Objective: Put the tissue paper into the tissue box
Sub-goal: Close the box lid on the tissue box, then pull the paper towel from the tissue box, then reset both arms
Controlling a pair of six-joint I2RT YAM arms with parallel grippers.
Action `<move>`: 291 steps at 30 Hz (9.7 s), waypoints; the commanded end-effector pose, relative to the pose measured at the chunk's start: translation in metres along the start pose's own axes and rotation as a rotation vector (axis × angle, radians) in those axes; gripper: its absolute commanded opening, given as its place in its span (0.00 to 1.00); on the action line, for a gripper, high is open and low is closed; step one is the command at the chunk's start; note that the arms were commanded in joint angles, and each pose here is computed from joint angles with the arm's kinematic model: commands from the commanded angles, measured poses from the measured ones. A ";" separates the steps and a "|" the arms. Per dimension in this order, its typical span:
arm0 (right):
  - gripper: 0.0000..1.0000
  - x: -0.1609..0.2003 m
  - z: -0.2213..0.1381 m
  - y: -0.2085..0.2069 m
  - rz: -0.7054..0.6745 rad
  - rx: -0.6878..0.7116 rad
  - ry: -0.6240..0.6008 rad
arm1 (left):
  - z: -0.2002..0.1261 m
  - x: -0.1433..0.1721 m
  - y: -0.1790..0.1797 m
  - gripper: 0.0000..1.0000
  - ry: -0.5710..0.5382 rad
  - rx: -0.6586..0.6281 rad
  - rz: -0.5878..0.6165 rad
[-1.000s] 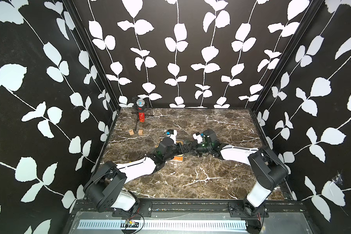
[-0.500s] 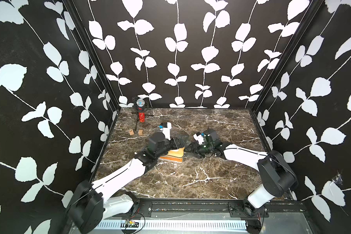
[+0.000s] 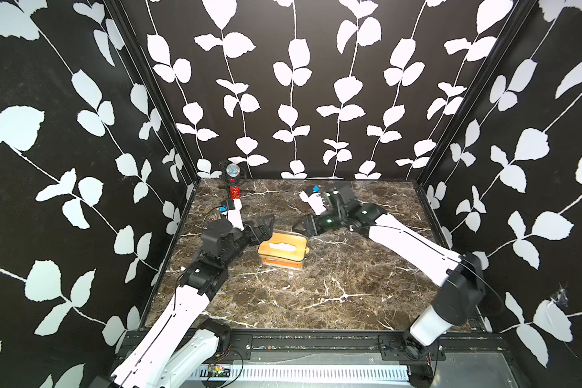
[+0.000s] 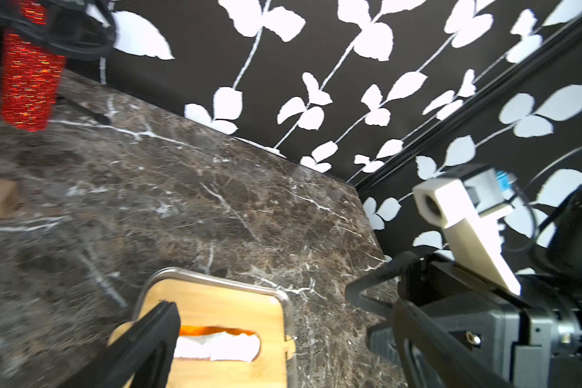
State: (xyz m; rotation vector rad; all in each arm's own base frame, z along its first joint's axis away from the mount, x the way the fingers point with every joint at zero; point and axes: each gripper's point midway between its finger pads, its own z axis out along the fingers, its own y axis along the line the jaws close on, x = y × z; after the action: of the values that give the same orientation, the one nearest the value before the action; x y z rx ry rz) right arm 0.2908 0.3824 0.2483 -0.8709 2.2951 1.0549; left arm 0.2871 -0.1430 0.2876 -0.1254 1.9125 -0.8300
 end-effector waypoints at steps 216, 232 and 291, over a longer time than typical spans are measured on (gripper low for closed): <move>0.00 0.005 0.077 -0.044 -0.266 0.402 0.142 | -0.035 0.037 0.077 0.99 -0.138 -0.186 -0.019; 0.43 0.022 0.083 -0.038 -0.196 0.307 0.175 | -0.035 0.039 0.079 0.99 -0.138 -0.189 -0.019; 0.62 -0.040 -0.011 -0.014 -0.099 0.258 -0.023 | -0.054 0.008 0.084 0.99 -0.185 -0.337 0.201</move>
State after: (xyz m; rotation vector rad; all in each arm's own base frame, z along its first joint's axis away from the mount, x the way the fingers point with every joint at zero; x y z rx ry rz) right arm 0.3293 0.3941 0.2104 -0.9216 2.4654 0.6379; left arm 0.2591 -0.0741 0.2266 -0.2463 1.8727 -0.5127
